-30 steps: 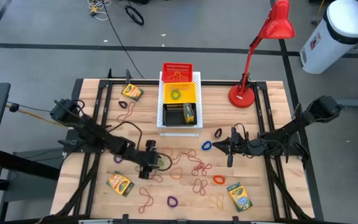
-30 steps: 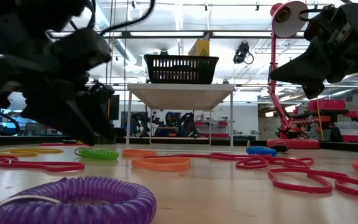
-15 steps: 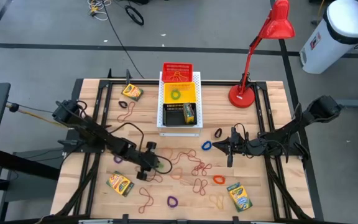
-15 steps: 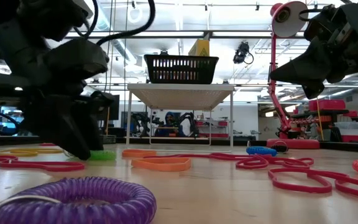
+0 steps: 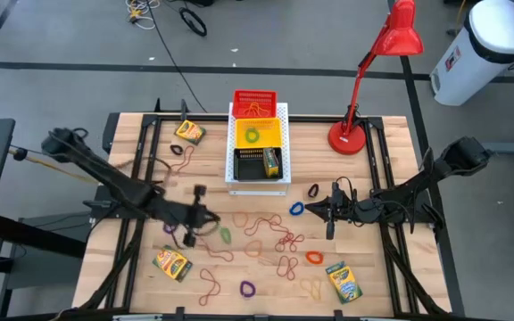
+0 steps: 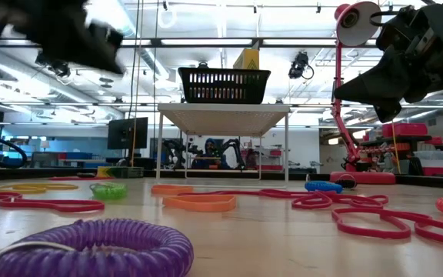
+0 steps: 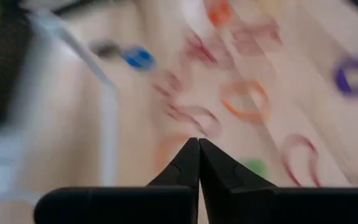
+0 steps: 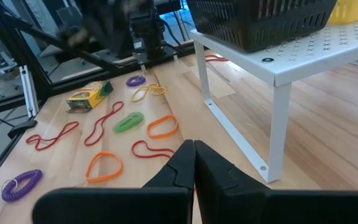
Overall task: Pick & Place Office Desk Supplies
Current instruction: Put the green spring keychain into the yellow bin on the shelf, then put the red rubber band into the red bin on the shelf
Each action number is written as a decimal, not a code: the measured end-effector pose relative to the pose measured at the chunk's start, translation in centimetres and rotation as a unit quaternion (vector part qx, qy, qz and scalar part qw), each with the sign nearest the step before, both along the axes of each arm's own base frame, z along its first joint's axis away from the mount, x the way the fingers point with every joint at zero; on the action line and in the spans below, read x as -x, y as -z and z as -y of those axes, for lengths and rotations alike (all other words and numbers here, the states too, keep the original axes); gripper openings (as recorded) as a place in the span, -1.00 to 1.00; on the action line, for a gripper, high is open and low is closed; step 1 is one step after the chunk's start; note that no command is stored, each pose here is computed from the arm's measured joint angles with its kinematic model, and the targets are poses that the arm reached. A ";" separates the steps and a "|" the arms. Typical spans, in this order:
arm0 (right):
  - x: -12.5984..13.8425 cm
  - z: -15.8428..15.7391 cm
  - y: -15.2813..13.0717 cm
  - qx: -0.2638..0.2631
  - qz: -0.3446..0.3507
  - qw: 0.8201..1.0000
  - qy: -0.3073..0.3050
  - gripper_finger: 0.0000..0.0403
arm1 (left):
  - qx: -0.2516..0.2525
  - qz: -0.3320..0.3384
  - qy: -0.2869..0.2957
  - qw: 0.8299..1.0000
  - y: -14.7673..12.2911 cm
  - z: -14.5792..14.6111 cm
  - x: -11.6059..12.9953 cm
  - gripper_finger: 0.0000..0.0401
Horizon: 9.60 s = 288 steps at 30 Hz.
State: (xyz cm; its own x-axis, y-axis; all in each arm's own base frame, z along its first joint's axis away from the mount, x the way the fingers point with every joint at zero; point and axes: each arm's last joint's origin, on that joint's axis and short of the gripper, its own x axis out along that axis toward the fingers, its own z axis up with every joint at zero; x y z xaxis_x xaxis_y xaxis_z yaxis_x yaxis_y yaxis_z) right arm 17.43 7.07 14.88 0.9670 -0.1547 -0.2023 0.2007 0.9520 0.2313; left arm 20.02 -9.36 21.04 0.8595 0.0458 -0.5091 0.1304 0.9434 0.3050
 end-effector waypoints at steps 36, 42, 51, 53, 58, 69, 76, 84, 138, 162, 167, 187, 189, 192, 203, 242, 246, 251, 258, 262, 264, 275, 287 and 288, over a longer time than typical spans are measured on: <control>0.0 0.0 0.1 0.002 -0.006 1.000 0.000 -0.97 | -0.010 -0.270 0.060 0.961 7.2 2.8 -7.9 -0.44; 0.0 0.0 0.1 0.002 -0.006 1.000 0.000 -0.97 | -0.041 -0.287 0.086 0.953 8.0 2.8 -8.2 -0.31; 0.0 0.0 0.1 0.002 -0.006 1.000 0.000 -0.97 | -0.031 -0.307 0.082 0.948 8.3 2.8 -7.9 -0.53; 0.0 0.0 0.1 0.002 -0.006 1.000 0.000 -0.97 | -0.032 -0.309 0.082 0.947 8.3 2.8 -7.9 -0.65; 0.0 0.0 0.1 0.002 -0.006 1.000 0.000 -0.97 | -0.043 -0.313 0.089 0.945 8.2 2.7 -7.7 -0.91; 0.0 0.0 0.1 0.002 -0.006 1.000 0.000 -0.97 | -0.065 -0.263 0.029 0.962 -0.3 1.9 -4.6 -0.94; 0.0 0.0 0.1 0.002 -0.006 1.000 0.000 -0.97 | -0.095 -0.091 -0.059 0.990 -7.6 -2.4 -2.0 -0.93; 0.0 0.1 0.1 0.003 -0.003 1.000 0.007 -0.97 | -0.067 0.038 -0.128 0.989 -11.4 -9.9 -2.5 -0.93; -0.3 0.8 0.0 0.012 0.000 0.999 0.036 -0.97 | 0.076 0.079 -0.024 0.994 -7.5 -18.7 -2.9 -0.96; -4.0 -3.5 -3.9 -0.002 -0.233 0.973 -0.006 -0.84 | 0.166 0.237 0.000 0.957 2.1 -14.8 4.9 -0.91; -6.0 -5.8 -2.7 -0.004 -0.285 0.958 -0.043 -0.59 | 0.164 0.238 -0.003 0.957 2.1 -14.8 4.9 -0.91; -11.0 -8.0 2.9 -0.009 -0.424 0.905 -0.019 -0.43 | 0.162 0.240 -0.004 0.957 2.0 -14.9 4.9 -0.91; -10.9 -7.9 2.9 -0.007 -0.429 0.903 -0.017 -0.55 | 0.162 0.240 -0.004 0.957 2.0 -14.9 4.9 -0.91; -10.6 -7.9 2.6 0.002 -0.432 0.902 -0.024 -0.82 | 0.162 0.240 -0.004 0.957 2.0 -14.9 4.9 -0.91; -8.3 -9.5 -2.7 0.023 -0.492 0.870 -0.004 -0.97 | 0.162 0.240 -0.004 0.957 2.0 -14.9 4.9 -0.91; -14.7 22.4 -21.4 0.081 -0.240 0.934 0.253 -0.98 | 0.162 0.241 -0.004 0.957 2.0 -14.9 4.9 -0.91; -16.7 26.7 -20.3 0.059 -0.260 0.933 0.241 -0.98 | 0.162 0.241 -0.004 0.957 2.0 -14.9 4.9 -0.91; -18.4 29.7 -19.6 0.040 -0.277 0.932 0.229 -0.98 | 0.162 0.241 -0.004 0.957 2.0 -14.9 4.9 -0.91; -19.7 30.5 -17.9 0.024 -0.289 0.936 0.199 -0.98 | 0.162 0.241 -0.004 0.957 2.0 -14.9 4.9 -0.91; -20.1 30.6 -16.9 0.018 -0.297 0.935 0.191 -0.97 | 0.162 0.241 -0.004 0.957 2.0 -14.9 4.9 -0.91; -20.4 30.5 -16.7 0.020 -0.295 0.937 0.189 -0.93 | 0.162 0.241 -0.004 0.957 2.0 -14.9 4.9 -0.91; -20.7 30.2 -16.7 0.038 -0.299 0.932 0.200 -0.59 | 0.162 0.241 -0.004 0.957 2.0 -14.9 4.9 -0.91; -18.4 26.6 -22.1 0.088 -0.274 0.933 0.215 -0.57 | 0.162 0.241 -0.004 0.957 2.0 -14.9 4.9 -0.91; -17.8 25.6 -23.1 0.093 -0.274 0.934 0.208 -0.61 | 0.162 0.241 -0.004 0.957 2.0 -14.9 4.9 -0.91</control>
State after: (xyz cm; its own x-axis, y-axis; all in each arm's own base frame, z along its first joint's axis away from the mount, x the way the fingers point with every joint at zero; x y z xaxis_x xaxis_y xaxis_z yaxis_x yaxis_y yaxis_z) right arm 35.21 -18.56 37.95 0.5742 -0.5758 -0.5820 0.6021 0.7787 -0.1764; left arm 15.16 5.51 19.08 0.9983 -0.0389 -0.0428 0.0398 0.9990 0.0193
